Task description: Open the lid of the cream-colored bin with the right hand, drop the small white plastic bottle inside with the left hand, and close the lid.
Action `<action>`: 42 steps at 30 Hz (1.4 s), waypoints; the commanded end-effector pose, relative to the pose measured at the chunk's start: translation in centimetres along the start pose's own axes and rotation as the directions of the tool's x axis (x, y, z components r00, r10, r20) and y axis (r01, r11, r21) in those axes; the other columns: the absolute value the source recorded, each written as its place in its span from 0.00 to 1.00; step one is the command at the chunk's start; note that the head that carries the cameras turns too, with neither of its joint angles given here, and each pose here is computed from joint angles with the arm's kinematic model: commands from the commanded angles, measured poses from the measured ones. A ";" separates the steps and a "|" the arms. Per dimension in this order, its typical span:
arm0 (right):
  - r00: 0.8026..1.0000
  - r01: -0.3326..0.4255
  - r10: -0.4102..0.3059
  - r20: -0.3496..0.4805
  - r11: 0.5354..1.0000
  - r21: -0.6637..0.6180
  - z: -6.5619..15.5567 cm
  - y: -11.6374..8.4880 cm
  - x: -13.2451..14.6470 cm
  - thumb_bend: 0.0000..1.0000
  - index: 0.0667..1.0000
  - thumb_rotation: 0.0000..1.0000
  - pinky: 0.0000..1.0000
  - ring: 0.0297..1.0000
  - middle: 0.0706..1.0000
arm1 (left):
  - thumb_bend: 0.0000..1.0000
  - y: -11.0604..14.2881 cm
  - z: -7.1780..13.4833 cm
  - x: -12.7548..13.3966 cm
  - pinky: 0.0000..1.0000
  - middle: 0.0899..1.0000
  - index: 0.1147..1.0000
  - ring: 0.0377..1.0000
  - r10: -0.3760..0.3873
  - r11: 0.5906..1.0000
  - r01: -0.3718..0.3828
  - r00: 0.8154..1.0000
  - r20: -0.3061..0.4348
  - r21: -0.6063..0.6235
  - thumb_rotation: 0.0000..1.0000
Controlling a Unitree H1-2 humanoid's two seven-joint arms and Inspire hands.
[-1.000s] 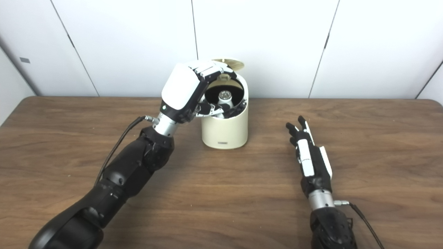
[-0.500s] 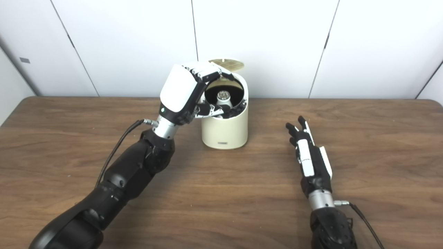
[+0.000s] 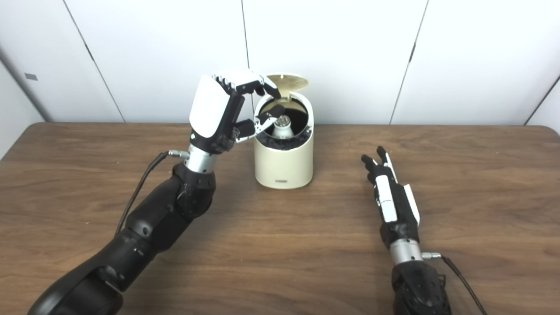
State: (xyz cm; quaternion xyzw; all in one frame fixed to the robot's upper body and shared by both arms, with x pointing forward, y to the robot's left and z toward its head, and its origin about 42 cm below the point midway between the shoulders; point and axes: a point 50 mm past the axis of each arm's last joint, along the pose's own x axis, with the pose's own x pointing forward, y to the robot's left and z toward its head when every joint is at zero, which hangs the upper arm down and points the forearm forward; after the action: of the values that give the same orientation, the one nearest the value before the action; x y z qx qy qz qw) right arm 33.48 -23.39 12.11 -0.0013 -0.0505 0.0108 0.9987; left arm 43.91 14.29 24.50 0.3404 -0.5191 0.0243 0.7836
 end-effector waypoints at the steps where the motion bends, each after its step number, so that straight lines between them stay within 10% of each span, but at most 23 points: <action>1: 0.998 0.008 -0.007 -0.059 1.000 0.017 -2.2 -0.2 -1.2 0.59 1.00 0.93 0.96 0.94 0.89 | 0.48 1.4 0.1 1.7 0.35 0.44 0.39 0.41 0.050 0.999 -0.050 0.998 0.037 -0.018 0.00; 9: 0.999 0.006 -0.004 -0.054 1.000 0.024 -2.1 -0.2 -1.2 0.58 0.99 0.93 0.96 0.94 0.89 | 0.48 3.9 0.0 1.0 0.37 0.45 0.41 0.42 0.120 0.990 -0.121 0.992 -0.024 -0.071 0.00; 16: 0.999 0.016 -0.015 -0.050 1.000 0.020 -1.9 -0.3 -1.2 0.59 0.98 0.93 0.94 0.94 0.89 | 0.48 5.9 0.0 -0.4 0.34 0.44 0.42 0.41 0.125 0.980 -0.158 0.961 -0.248 -0.117 0.00; 22: 0.999 0.025 -0.024 -0.040 0.999 0.033 -1.9 -0.5 -1.0 0.58 0.98 0.93 0.93 0.94 0.90 | 0.47 6.6 0.1 -2.2 0.33 0.50 0.44 0.44 0.069 0.941 -0.239 0.831 -0.553 -0.241 0.00; 26: 0.999 0.027 -0.025 -0.037 0.999 0.039 -1.8 -0.5 -1.0 0.58 0.97 0.93 0.93 0.94 0.90 | 0.50 7.2 -0.4 -3.1 0.43 0.45 0.45 0.47 0.027 0.944 -0.225 0.783 -0.622 -0.242 0.00; 28: 0.999 0.026 -0.025 -0.036 0.999 0.044 -1.7 -0.5 -0.9 0.59 0.97 0.93 0.93 0.94 0.89 | 0.50 7.7 -0.7 -3.7 0.48 0.56 0.44 0.54 -0.019 0.942 -0.203 0.761 -0.649 -0.266 0.06; 29: 0.999 0.025 -0.023 -0.036 0.999 0.047 -1.7 -0.6 -0.9 0.59 0.97 0.92 0.93 0.94 0.89 | 0.48 7.8 -0.7 -3.9 0.59 0.66 0.60 0.64 -0.042 0.940 -0.194 0.751 -0.659 -0.281 0.30; 35: 1.000 0.019 -0.018 -0.024 0.999 0.030 -1.4 -0.9 -1.0 0.58 0.97 0.94 0.93 0.94 0.89 | 0.45 8.7 -1.3 -6.1 0.80 0.86 0.84 0.84 -0.174 0.915 -0.142 0.705 -0.687 -0.377 0.78; 42: 1.000 0.021 -0.021 0.002 1.000 -0.013 -0.6 -1.5 -0.9 0.59 0.96 0.96 0.95 0.95 0.90 | 0.47 8.7 -1.9 -8.9 0.96 0.99 0.97 0.98 -0.245 0.901 -0.110 0.668 -0.703 -0.419 0.94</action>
State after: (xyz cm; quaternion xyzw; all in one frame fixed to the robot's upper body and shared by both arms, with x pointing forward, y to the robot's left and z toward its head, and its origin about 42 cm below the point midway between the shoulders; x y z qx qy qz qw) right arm 33.43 -24.22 12.30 -0.0017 -0.0541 0.0050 0.9985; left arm 37.46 24.65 19.74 0.1471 -0.1018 0.0229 0.9836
